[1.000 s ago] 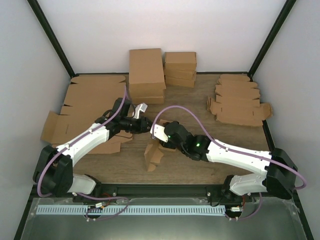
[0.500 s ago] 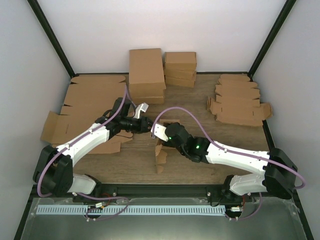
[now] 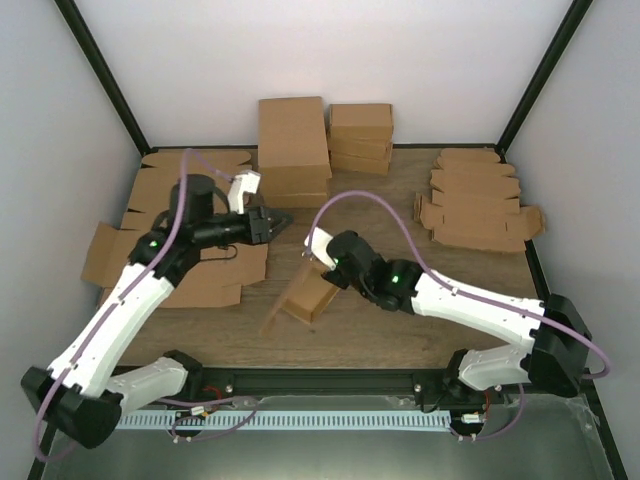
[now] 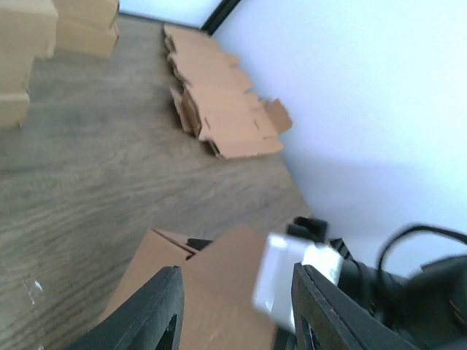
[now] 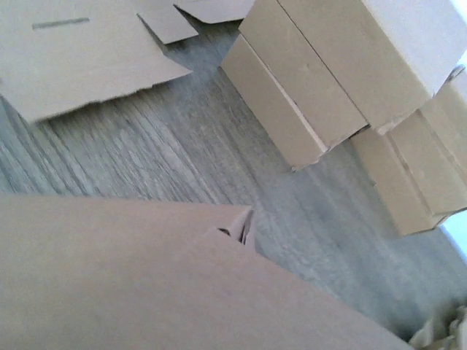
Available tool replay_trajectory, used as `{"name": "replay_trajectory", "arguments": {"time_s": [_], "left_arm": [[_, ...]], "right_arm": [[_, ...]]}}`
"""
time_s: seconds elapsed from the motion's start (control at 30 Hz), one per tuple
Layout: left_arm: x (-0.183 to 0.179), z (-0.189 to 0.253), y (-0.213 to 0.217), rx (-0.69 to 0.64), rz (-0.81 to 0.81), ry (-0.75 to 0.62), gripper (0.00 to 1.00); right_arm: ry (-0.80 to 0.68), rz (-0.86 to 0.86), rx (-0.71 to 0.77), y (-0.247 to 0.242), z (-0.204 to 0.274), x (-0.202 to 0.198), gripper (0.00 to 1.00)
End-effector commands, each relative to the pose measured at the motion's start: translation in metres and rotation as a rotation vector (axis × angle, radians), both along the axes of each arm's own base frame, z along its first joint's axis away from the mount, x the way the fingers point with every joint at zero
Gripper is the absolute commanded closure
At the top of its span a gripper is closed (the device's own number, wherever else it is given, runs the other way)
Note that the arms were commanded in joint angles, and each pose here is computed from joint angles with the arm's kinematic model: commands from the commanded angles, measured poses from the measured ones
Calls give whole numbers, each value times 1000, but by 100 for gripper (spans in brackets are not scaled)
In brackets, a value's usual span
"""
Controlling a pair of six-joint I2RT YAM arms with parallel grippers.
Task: Fold the paper box
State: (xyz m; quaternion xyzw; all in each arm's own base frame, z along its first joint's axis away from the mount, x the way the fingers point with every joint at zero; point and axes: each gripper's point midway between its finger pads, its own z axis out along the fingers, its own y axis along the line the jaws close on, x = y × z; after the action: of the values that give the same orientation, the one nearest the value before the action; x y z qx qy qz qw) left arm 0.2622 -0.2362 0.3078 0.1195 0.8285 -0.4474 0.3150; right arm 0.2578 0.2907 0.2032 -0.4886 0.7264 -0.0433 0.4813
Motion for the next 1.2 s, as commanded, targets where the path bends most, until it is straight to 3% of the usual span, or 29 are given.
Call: {"name": "replay_trajectory", "arguments": {"time_s": [0.0,0.17,0.43,0.57,0.7,0.8,0.87,1.03,1.1,1.17], "left_arm": [[-9,11,22,45,48,-11,56],[-16,9,35,63,67,3,55],[-39,-46,36,58,10,101,51],[-57,-68,33,53,-70,92,42],[-71,-79,25,33,-132,17,24],[-77,-78,16,82,-157,-62,16],[-79,-77,8,132,-171,-105,14],[-83,-80,-17,236,-237,-165,12],[-80,-89,-22,300,-238,-161,15],[-75,-99,-23,351,-232,-139,20]], "right_arm": [[213,-114,161,-4,13,9,91],[474,-144,314,-9,-1,4,91],[805,-203,372,-26,-92,-28,91],[842,-237,356,-32,-119,-35,91],[855,-273,327,-36,-136,-35,91],[862,-289,308,-37,-144,-34,88],[860,-298,303,-38,-147,-33,83],[849,-311,294,-41,-148,-32,83],[845,-310,298,-41,-147,-31,82],[840,-313,303,-42,-145,-31,74]]}}
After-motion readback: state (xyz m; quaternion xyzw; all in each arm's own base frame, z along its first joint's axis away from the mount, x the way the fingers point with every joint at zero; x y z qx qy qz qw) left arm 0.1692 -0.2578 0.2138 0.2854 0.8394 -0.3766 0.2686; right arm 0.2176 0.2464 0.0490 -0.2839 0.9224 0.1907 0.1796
